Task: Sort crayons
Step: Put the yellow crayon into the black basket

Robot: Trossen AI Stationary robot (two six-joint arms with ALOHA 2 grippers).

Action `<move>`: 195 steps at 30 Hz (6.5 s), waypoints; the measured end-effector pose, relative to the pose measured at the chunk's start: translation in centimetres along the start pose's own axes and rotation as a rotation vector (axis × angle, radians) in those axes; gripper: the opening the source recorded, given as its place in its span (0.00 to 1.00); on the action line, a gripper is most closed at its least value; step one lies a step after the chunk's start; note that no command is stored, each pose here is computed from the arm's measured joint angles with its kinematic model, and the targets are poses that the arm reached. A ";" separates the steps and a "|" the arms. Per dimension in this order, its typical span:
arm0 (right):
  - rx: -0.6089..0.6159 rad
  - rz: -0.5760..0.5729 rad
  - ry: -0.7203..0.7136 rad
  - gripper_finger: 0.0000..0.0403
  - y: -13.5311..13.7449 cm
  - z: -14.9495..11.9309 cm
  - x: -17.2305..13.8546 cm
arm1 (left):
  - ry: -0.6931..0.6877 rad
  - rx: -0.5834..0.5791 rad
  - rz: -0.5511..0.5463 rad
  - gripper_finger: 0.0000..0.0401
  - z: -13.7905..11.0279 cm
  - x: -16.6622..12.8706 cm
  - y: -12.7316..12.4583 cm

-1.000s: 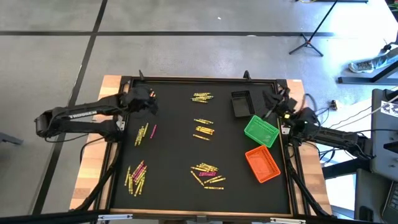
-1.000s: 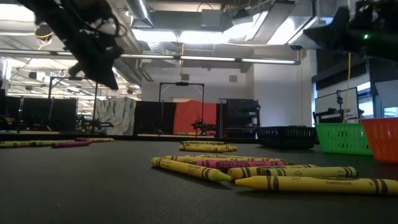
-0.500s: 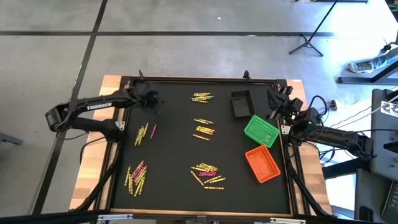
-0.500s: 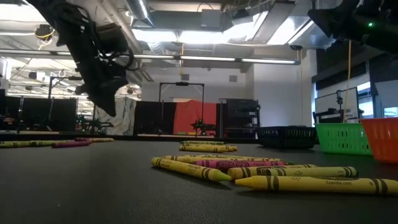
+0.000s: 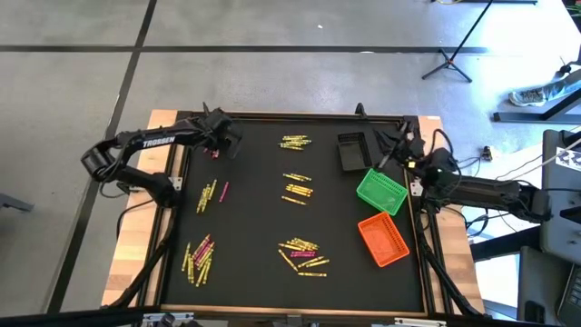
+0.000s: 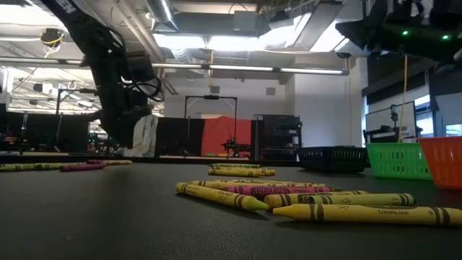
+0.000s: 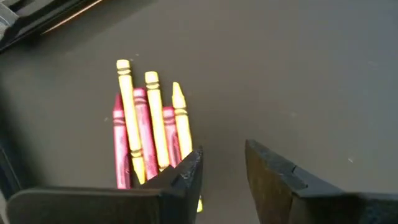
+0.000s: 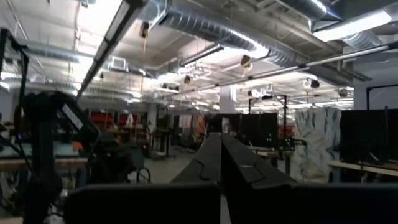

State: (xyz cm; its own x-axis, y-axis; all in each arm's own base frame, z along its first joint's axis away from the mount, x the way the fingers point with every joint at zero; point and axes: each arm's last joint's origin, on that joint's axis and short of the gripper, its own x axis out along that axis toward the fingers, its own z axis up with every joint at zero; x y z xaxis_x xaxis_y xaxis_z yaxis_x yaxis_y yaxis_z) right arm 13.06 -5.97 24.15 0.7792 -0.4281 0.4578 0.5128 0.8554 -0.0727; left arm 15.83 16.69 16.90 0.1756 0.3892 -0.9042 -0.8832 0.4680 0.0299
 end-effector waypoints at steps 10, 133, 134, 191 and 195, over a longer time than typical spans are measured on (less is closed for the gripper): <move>-0.046 0.008 0.072 0.01 0.2 -0.8 1.9 | 0.127 -0.010 0.056 0.25 0.3 2.3 1.1; -0.070 0.623 0.248 0.42 8.6 -7.7 12.5 | -1.110 0.815 -0.678 0.03 0.5 -6.6 -16.3; -0.071 0.622 0.240 0.42 8.8 -7.5 12.6 | -1.111 0.818 -0.683 0.03 0.4 -6.7 -16.4; -0.351 -0.207 1.282 0.07 -0.3 -10.7 9.5 | -1.052 0.766 -0.448 0.30 0.0 -6.1 -16.4; -0.233 -0.167 1.366 0.04 -1.3 -11.1 8.7 | -1.055 0.764 -0.449 0.30 0.1 -6.1 -16.4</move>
State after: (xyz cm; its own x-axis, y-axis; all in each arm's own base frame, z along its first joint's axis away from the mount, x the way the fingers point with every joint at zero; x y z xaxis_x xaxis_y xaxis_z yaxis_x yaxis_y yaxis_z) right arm 23.19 -14.09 18.37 0.3658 -0.5767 -0.7305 0.5755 0.7570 -0.3094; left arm 29.25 6.68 21.96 0.9260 0.3418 -0.1605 -0.2679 0.8942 0.3586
